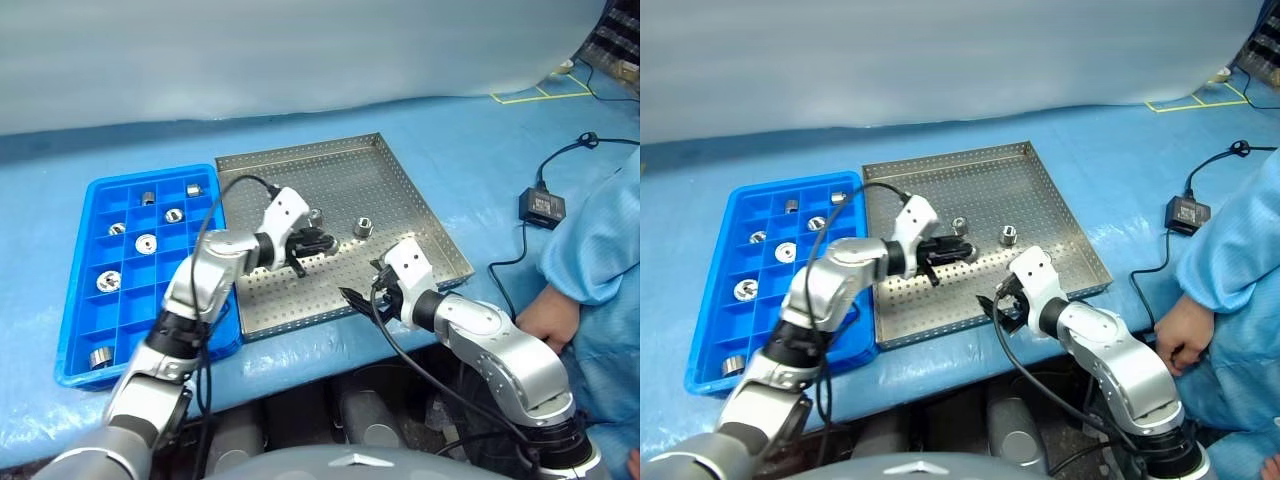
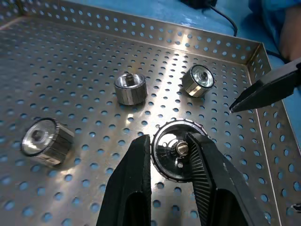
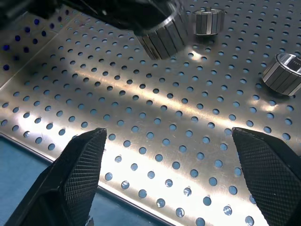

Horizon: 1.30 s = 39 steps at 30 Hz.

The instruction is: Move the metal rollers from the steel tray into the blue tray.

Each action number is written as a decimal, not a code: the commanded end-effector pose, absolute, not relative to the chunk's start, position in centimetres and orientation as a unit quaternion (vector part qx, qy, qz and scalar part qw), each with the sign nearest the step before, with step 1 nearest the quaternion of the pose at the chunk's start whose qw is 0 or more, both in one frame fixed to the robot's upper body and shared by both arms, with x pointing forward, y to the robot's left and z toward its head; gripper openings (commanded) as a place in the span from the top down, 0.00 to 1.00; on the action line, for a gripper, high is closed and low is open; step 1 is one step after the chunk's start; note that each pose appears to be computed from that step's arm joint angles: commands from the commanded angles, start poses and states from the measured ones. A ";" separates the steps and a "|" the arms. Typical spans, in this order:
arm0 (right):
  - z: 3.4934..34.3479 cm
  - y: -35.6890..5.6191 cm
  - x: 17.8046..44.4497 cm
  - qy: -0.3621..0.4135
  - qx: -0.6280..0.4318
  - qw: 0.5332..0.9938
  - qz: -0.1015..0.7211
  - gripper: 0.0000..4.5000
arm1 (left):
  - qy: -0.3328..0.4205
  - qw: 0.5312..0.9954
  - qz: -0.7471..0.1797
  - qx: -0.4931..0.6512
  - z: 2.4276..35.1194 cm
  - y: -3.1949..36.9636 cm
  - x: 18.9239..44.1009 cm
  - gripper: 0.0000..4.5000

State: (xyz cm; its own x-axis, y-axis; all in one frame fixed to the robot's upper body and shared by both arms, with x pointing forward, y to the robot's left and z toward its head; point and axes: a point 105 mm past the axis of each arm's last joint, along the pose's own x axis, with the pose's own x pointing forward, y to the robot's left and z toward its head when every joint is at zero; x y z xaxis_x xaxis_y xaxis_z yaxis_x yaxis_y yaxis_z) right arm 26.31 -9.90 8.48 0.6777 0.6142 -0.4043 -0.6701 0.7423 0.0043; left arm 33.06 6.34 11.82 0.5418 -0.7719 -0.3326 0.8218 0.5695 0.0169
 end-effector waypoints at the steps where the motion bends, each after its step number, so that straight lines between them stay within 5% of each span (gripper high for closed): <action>1: 11.0 -7.6 25.7 0.136 -0.038 0.895 0.423 0.00 | 0.106 0.901 -0.411 0.092 14.7 8.9 32.1 0.78; 6: 12.9 -5.7 24.9 0.097 0.003 0.864 0.494 0.00 | 0.087 0.952 -0.275 0.106 16.3 14.5 30.8 0.78; 13: 11.7 -5.4 26.3 0.123 -0.025 0.860 0.495 0.00 | 0.121 0.978 -0.129 0.113 15.4 20.1 27.7 0.78; 27: 11.6 -5.1 27.0 0.133 -0.044 0.858 0.494 0.00 | 0.205 0.971 -0.075 0.091 10.6 22.2 26.6 0.78; 34: 11.6 -5.7 27.1 0.135 -0.045 0.867 0.478 0.00 | 0.183 0.979 -0.052 0.071 11.0 22.9 27.8 0.31; 39: 11.6 -5.9 27.2 0.135 -0.049 0.871 0.470 0.00 | 0.150 0.984 -0.077 0.053 12.0 21.8 28.4 0.31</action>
